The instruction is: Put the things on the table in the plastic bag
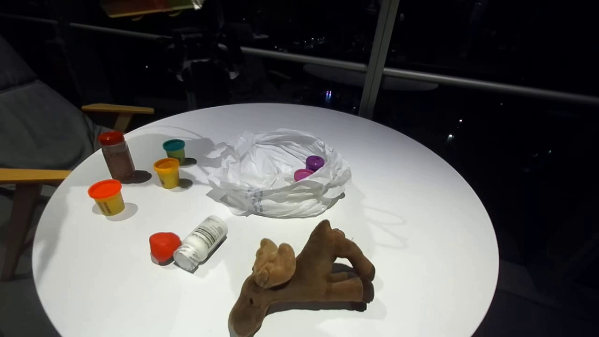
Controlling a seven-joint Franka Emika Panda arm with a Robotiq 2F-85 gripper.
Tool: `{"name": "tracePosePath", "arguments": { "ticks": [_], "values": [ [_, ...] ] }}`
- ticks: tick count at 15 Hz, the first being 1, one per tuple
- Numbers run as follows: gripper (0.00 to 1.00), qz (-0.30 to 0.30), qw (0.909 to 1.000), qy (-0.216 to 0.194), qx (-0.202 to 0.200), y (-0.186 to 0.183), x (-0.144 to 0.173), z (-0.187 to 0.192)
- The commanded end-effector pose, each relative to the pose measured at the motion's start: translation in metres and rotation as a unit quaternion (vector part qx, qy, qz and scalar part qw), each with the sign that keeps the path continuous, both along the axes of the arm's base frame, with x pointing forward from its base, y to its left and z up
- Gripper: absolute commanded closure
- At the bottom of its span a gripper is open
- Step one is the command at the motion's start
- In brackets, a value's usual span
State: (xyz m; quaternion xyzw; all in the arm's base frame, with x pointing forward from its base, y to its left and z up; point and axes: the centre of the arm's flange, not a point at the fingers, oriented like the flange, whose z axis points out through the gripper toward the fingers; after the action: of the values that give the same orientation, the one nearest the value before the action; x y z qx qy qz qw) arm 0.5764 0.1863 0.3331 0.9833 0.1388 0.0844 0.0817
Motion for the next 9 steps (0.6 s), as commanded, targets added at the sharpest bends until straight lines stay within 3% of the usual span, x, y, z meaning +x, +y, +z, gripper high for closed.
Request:
{"name": "tracePosePath", "arguments": {
  "ticks": [1, 6, 9],
  "values": [
    [0.00, 0.062, 0.9970, 0.046, -0.003, 0.050, -0.031, 0.005],
    [0.00, 0.084, 0.9938, 0.071, -0.014, 0.076, -0.051, -0.035],
    [0.00, 0.075, 0.9942, 0.075, -0.016, 0.074, -0.050, -0.035]
  ]
}}
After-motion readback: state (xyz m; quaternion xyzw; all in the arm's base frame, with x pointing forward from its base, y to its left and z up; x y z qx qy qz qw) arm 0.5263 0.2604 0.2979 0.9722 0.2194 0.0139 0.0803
